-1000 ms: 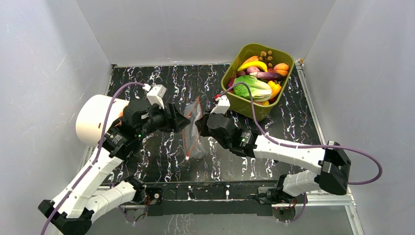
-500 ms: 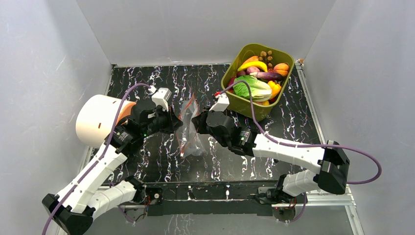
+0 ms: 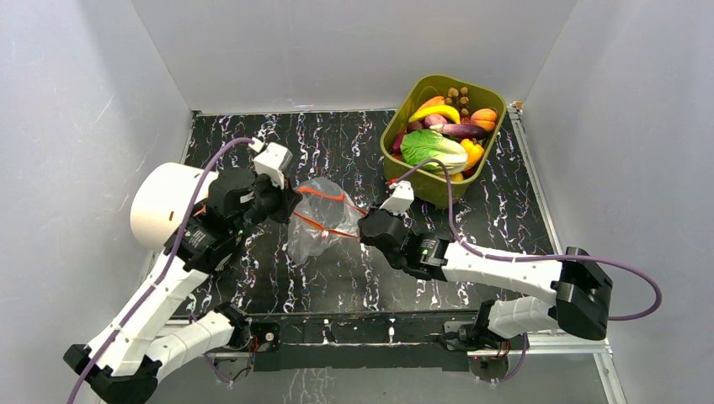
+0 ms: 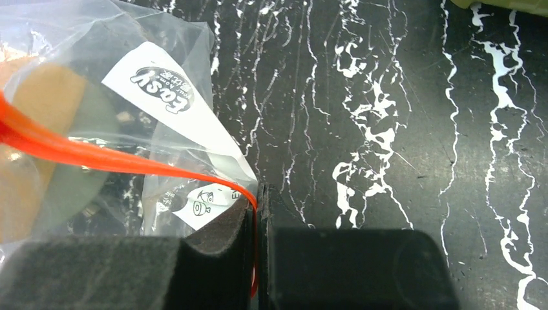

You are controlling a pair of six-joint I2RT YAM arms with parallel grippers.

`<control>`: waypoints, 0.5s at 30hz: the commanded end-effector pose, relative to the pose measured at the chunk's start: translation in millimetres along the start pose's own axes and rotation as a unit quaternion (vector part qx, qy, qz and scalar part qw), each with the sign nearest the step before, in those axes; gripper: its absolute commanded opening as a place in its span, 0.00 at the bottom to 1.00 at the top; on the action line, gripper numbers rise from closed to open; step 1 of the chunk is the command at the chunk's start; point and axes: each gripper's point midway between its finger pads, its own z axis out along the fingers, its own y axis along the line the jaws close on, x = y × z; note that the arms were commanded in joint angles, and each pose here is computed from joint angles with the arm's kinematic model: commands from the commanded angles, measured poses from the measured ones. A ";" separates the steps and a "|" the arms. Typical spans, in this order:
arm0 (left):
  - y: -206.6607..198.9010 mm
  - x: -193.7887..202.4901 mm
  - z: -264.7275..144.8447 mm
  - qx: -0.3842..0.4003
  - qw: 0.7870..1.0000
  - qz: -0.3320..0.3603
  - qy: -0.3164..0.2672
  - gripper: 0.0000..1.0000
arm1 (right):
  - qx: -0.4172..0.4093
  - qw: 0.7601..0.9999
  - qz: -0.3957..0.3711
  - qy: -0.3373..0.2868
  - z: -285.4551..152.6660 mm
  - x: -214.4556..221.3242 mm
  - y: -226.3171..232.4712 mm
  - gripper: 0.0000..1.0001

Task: Place the food in the zip-top bag and seal the zipper
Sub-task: Open the zipper of the food storage bag.

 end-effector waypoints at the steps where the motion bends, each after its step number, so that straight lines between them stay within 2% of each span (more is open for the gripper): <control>1: -12.2 22.1 8.4 0.046 0.998 0.019 0.027 0.00 | 0.020 1.000 -0.001 -0.001 7.0 9.7 -13.1 0.01; 5: -23.9 36.5 11.6 0.078 0.996 -0.009 0.031 0.00 | -0.047 0.999 -0.015 0.003 -0.4 -1.1 16.2 0.22; 10: -32.5 51.0 12.0 0.107 0.994 -0.015 0.031 0.00 | -0.078 0.994 -0.073 -0.013 -12.6 -21.5 27.7 0.47; 15: -33.0 61.5 11.1 0.111 0.993 -0.016 0.040 0.00 | -0.104 0.986 -0.128 -0.036 -33.8 -56.5 40.2 0.84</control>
